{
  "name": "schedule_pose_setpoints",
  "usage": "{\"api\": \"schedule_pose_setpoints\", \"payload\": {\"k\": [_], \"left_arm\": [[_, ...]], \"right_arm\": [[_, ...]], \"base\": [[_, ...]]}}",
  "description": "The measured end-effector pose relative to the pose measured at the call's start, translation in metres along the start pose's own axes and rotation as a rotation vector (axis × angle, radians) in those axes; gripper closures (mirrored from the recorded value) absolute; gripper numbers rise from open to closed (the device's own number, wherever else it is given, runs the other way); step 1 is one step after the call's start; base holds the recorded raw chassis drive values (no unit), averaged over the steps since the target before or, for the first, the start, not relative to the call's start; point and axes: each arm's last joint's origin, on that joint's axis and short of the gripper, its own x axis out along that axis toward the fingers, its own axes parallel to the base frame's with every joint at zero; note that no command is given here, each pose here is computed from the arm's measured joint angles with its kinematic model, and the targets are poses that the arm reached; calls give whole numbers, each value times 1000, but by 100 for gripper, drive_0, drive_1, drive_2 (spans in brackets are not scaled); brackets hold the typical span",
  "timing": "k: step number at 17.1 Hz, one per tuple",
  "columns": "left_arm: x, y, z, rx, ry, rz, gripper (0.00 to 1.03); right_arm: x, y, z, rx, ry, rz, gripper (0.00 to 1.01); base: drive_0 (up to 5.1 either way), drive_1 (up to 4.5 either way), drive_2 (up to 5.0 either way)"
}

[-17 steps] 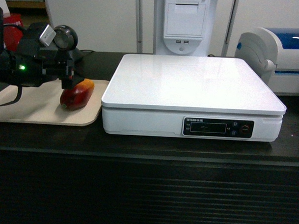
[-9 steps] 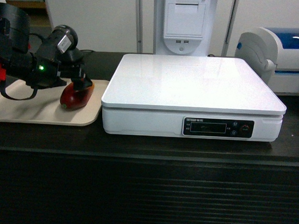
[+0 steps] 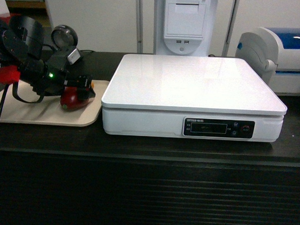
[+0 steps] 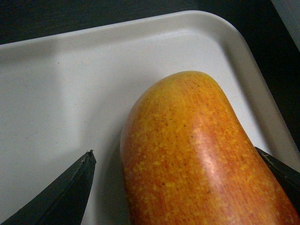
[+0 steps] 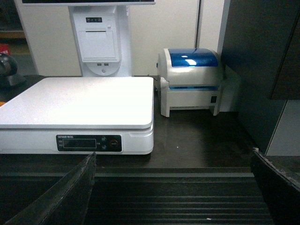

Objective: Place dark red mango on scale at checkout

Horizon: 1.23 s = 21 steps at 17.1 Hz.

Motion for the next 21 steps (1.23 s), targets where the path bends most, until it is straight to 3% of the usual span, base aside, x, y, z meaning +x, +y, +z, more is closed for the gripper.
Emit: {"api": "schedule_pose_setpoints", "payload": {"k": [1,3,5,9,12,14,16,18,21], "left_arm": [[0,-2,1,20,4,-2,7],[1,-2,1,31,3,4,27],[1,-3,1,39,-11,6,36],[-6,-6,-2,40,-30,-2,36],[-31,-22,5,55,-111,-25,37],[-63,-44,24,73,-218,-46,37],[-104,-85,44,106,-347,-96,37],[-132,-130,50,143,-420,-175,37],[-140,-202,47,183,-460,-284,38]], "right_arm": [[0,0,0,0,0,0,3],[0,0,0,0,0,0,3],[0,0,0,0,0,0,3],[0,0,0,0,0,0,3],[0,0,0,0,0,0,3],[0,0,0,0,0,0,3],[0,0,0,0,0,0,3],[0,0,0,0,0,0,3],[0,0,0,0,0,0,3]], "base": [[0,0,0],[0,0,0],[0,0,0],[0,0,0],[0,0,0],[0,0,0],[0,0,0],[0,0,0],[0,0,0]]}}
